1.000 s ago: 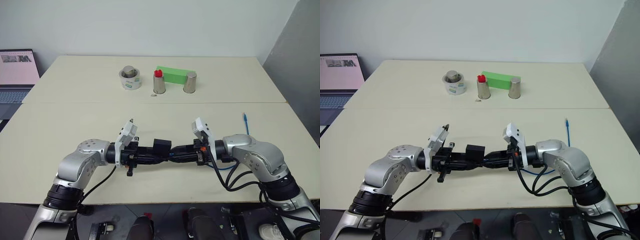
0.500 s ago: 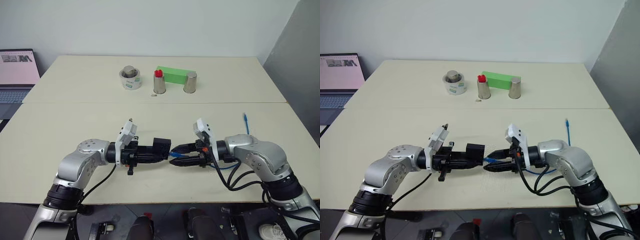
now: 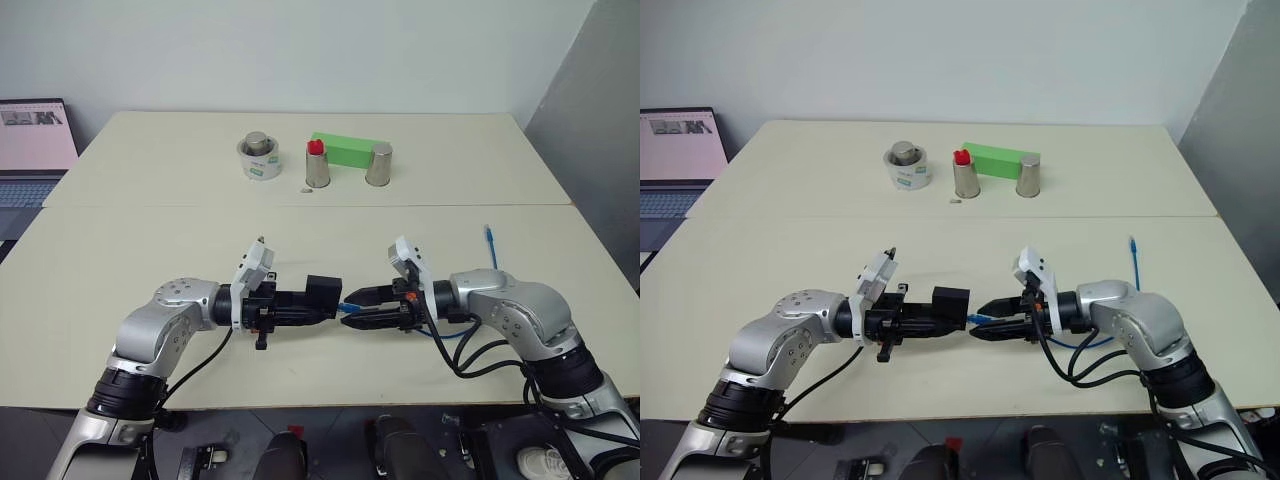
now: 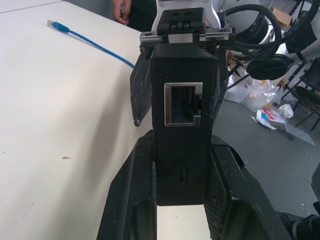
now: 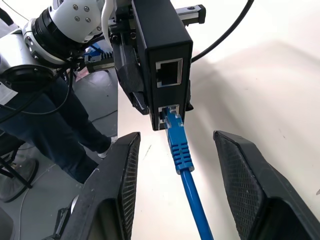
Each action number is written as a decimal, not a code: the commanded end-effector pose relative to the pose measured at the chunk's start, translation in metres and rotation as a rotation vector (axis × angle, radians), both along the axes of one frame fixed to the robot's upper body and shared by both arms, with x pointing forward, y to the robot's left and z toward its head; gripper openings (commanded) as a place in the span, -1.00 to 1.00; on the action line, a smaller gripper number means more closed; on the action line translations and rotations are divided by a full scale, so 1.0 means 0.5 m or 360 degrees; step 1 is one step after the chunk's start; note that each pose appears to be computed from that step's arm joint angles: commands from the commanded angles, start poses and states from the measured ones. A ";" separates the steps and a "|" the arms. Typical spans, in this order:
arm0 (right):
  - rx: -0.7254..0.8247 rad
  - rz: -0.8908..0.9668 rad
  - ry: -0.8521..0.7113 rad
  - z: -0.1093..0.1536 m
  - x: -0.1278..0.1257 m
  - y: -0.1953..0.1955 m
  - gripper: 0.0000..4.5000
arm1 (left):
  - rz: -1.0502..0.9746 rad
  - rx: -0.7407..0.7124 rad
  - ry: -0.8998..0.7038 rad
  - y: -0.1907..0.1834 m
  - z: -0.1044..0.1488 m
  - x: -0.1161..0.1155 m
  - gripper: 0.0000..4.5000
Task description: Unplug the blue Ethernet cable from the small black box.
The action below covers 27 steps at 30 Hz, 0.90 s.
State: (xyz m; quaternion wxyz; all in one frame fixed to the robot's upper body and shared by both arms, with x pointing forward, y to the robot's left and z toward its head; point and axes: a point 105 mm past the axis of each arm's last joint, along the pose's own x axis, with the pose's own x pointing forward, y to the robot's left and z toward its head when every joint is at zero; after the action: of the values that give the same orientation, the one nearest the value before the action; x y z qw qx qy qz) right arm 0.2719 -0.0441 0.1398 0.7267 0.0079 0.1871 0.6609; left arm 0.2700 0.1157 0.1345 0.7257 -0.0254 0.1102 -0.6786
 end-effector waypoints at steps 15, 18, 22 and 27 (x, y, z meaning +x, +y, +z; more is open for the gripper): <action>0.0012 0.0060 -0.0048 0.022 -0.001 0.003 -0.99 | -0.0063 0.0025 -0.0053 -0.001 0.001 -0.015 -0.65; 0.0004 0.0063 -0.0064 0.022 -0.001 0.002 -0.99 | -0.0054 0.0022 -0.0053 0.000 0.000 -0.013 -0.65; 0.0003 0.0126 -0.0074 0.024 -0.013 0.000 -0.83 | -0.0041 0.0023 -0.0055 0.002 -0.001 -0.010 -0.65; -0.0038 0.0170 -0.0073 0.018 -0.023 -0.006 -0.25 | -0.0033 0.0028 -0.0055 0.004 -0.003 -0.007 -0.65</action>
State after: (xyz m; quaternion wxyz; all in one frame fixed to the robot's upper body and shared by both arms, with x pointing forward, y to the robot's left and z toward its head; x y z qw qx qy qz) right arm 0.2658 -0.0504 0.1394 0.7053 -0.0084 0.1990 0.6803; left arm 0.2669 0.1166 0.1292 0.7212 -0.0144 0.1138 -0.6831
